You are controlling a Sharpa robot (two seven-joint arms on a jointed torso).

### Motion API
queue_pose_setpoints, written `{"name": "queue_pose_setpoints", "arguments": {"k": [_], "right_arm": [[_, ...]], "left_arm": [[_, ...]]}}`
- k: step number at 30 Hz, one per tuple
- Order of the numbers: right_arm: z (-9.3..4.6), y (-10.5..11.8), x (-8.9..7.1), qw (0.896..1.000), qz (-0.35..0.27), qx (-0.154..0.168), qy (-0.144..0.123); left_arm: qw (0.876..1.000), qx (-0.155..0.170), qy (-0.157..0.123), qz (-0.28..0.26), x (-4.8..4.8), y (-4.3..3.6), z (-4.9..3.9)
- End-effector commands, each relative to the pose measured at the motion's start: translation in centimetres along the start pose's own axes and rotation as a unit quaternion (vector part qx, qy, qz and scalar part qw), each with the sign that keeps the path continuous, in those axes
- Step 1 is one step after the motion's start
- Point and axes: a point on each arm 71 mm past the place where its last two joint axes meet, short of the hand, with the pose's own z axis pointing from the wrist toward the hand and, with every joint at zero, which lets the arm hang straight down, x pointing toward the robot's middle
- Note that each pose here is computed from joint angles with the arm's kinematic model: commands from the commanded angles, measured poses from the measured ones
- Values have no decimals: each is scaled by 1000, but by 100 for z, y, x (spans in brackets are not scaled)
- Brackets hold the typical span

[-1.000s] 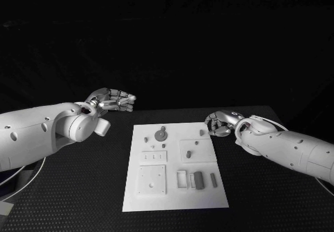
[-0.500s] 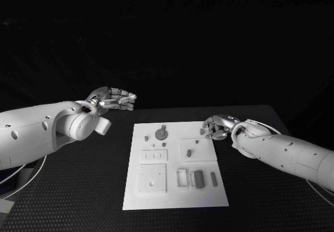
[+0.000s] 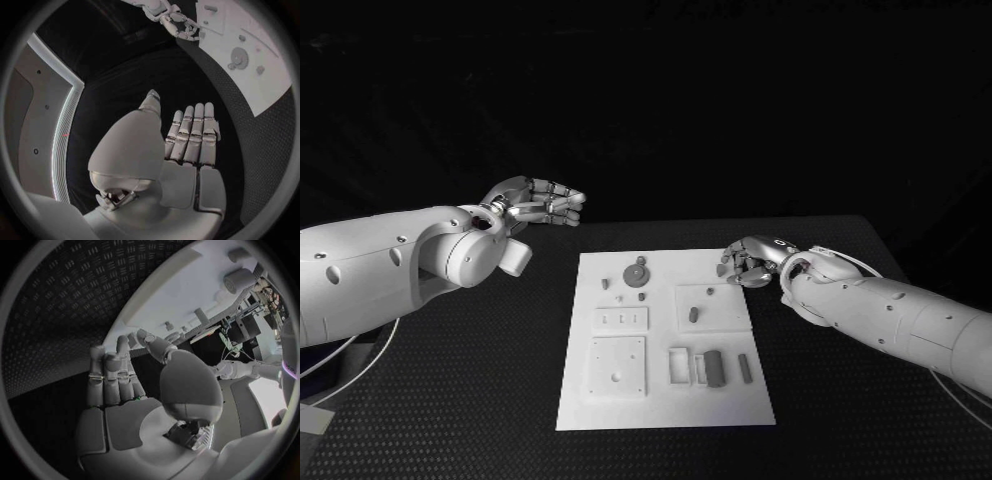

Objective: Assemble the parts on the task board

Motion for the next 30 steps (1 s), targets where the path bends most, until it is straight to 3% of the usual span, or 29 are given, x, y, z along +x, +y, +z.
{"name": "queue_pose_setpoints", "arguments": {"k": [1, 30], "right_arm": [[10, 24, 12, 1000, 5, -7, 4], [78, 66, 106, 1000, 7, -4, -1]], "left_arm": [[1000, 7, 8, 0, 19, -19, -2], [1000, 7, 12, -2, 41, -24, -18]]}}
